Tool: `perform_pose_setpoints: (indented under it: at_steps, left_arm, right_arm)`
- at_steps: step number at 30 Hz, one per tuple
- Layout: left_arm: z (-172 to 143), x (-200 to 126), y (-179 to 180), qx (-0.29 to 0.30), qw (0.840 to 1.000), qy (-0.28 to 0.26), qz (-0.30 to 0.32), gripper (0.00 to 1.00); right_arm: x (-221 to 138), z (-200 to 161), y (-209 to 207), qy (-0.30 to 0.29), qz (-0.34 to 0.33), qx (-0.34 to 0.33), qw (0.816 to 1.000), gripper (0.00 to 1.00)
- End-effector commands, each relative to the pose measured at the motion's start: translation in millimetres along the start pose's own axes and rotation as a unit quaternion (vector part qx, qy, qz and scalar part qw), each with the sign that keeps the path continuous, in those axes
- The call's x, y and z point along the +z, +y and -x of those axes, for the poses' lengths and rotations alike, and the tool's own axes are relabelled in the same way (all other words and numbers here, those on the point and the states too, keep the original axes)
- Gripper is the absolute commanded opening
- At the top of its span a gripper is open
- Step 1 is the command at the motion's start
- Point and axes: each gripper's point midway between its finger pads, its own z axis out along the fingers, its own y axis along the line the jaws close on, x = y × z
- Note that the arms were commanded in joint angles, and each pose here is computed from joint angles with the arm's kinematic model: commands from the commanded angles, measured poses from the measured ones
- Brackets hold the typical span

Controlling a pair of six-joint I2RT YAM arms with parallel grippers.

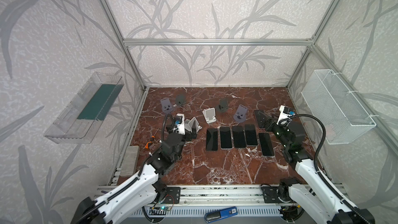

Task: Remove the phone from the phone stand
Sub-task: Reset both arms

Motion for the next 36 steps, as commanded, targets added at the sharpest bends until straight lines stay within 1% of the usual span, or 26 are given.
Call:
perform_pose_setpoints:
  at_steps: [1, 2, 3, 4, 6, 7, 9, 13, 16, 17, 18, 21, 22, 23, 25, 29, 32, 34, 35, 36]
  left_arm:
    - [45, -8, 71, -0.057, 0.976, -0.148, 0.152, 0.99]
    - [35, -1, 67, -0.006, 0.981, -0.122, 0.152, 0.99]
    - [28, 5, 68, 0.020, 0.981, -0.100, 0.166, 0.99]
    - [25, 6, 75, 0.011, 0.978, -0.095, 0.188, 0.99]
    - [20, 10, 84, 0.017, 0.974, -0.096, 0.202, 0.99]
    - [16, 13, 92, 0.027, 0.972, -0.092, 0.216, 0.99]
    - [5, 21, 100, 0.049, 0.971, -0.071, 0.224, 0.99]
    - [-28, 42, 110, 0.039, 0.979, -0.025, 0.200, 0.99]
    - [-51, 61, 123, 0.005, 0.982, -0.016, 0.186, 0.99]
    - [-57, 68, 122, 0.002, 0.985, -0.017, 0.172, 0.99]
    - [-57, 79, 123, 0.016, 0.984, -0.010, 0.177, 0.99]
    - [-66, 97, 120, 0.016, 0.985, 0.063, 0.163, 0.99]
    - [-69, 101, 121, 0.007, 0.986, 0.075, 0.151, 0.99]
    - [-70, 103, 124, 0.001, 0.986, 0.078, 0.150, 0.99]
    - [-68, 103, 125, 0.005, 0.986, 0.065, 0.151, 0.99]
    - [-68, 104, 118, 0.009, 0.989, 0.067, 0.131, 0.99]
    - [-68, 104, 118, 0.009, 0.989, 0.067, 0.130, 0.99]
    - [-69, 104, 118, 0.009, 0.989, 0.069, 0.131, 0.99]
    - [-69, 104, 118, 0.009, 0.989, 0.068, 0.131, 0.99]
    - [-69, 104, 118, 0.009, 0.989, 0.068, 0.130, 0.99]
  right_arm:
    - [6, 29, -8, -0.064, -0.038, -0.090, 0.993, 0.99]
    - [8, 30, -6, -0.067, -0.033, -0.111, 0.991, 0.99]
    - [9, 30, -7, -0.069, -0.036, -0.126, 0.989, 0.99]
    - [9, 29, -10, -0.070, -0.043, -0.130, 0.988, 0.99]
    - [9, 25, -14, -0.073, -0.048, -0.125, 0.988, 0.99]
    - [10, 23, -14, -0.072, -0.043, -0.123, 0.989, 0.99]
    - [14, 17, -13, -0.061, -0.035, -0.121, 0.990, 0.99]
    - [17, 8, -18, -0.049, -0.043, -0.133, 0.989, 0.99]
    - [19, -6, -27, -0.033, -0.055, -0.151, 0.986, 0.99]
    - [20, -13, -31, -0.027, -0.059, -0.161, 0.985, 0.99]
    - [20, -20, -35, -0.024, -0.064, -0.171, 0.983, 0.99]
    - [18, -36, -39, -0.026, -0.059, -0.214, 0.975, 0.99]
    - [17, -40, -41, -0.026, -0.058, -0.223, 0.973, 0.99]
    - [18, -42, -41, -0.027, -0.057, -0.227, 0.972, 0.99]
    - [19, -48, -44, -0.018, -0.059, -0.234, 0.970, 0.99]
    - [19, -54, -49, -0.019, -0.066, -0.239, 0.969, 0.99]
    - [16, -64, -57, -0.017, -0.079, -0.224, 0.971, 0.99]
    - [19, -80, -57, 0.009, -0.063, -0.231, 0.971, 0.99]
    - [23, -83, -56, 0.012, -0.055, -0.238, 0.970, 0.99]
    - [27, -91, -53, 0.019, -0.040, -0.258, 0.965, 0.99]
